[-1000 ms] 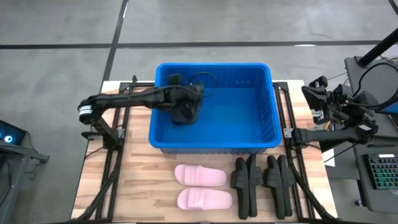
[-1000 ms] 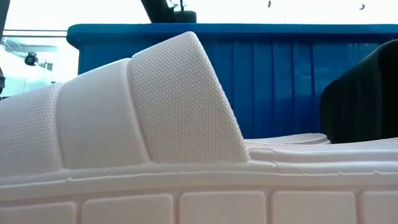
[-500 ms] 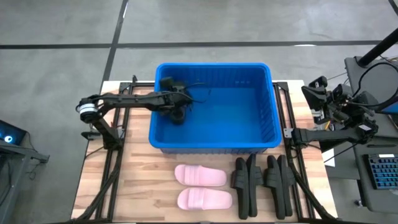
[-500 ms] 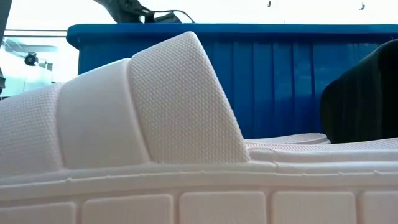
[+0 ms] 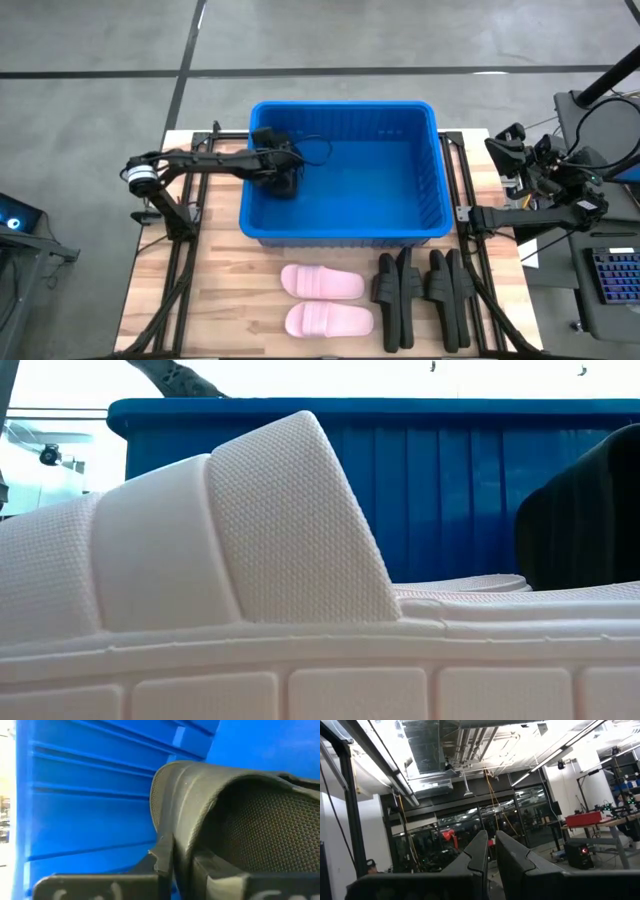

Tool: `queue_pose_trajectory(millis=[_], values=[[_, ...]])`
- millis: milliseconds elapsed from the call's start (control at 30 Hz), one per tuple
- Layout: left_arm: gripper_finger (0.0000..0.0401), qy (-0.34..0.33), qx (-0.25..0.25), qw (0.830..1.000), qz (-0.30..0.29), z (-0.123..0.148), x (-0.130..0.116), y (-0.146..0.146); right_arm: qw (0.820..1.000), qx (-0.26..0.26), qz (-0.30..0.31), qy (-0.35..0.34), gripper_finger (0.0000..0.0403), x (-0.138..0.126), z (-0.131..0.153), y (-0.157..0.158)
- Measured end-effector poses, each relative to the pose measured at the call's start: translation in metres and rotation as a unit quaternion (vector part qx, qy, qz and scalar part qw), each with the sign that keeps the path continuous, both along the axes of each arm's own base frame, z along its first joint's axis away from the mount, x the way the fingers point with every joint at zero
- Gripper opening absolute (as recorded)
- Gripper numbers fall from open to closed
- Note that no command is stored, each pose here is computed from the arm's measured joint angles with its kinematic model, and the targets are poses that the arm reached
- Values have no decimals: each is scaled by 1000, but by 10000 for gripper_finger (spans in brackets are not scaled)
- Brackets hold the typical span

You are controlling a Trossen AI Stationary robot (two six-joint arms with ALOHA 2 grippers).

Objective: Pick and place slides into bin
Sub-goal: Put the black slide into the blue container

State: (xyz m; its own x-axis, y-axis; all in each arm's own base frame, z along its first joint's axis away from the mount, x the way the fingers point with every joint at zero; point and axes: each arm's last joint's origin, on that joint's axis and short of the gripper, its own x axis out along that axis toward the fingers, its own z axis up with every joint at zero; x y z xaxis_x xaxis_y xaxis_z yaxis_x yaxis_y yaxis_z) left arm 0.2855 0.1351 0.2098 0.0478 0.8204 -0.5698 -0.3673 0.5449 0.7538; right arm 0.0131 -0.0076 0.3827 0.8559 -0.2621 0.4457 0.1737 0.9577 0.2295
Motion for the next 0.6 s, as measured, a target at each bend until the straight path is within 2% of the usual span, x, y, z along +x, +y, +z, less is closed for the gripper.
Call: queue_pose_trajectory(millis=[167,467,600], values=[[106,-14,-33,999,-13,-2,-1,3,1000,0,0,0,28,0,0,0],[319,-18,-54,998,-24,10,0,3,1000,0,0,0,28,0,0,0],[378,-7,-92,995,-41,22,-2,0,1000,0,0,0,28,0,0,0]])
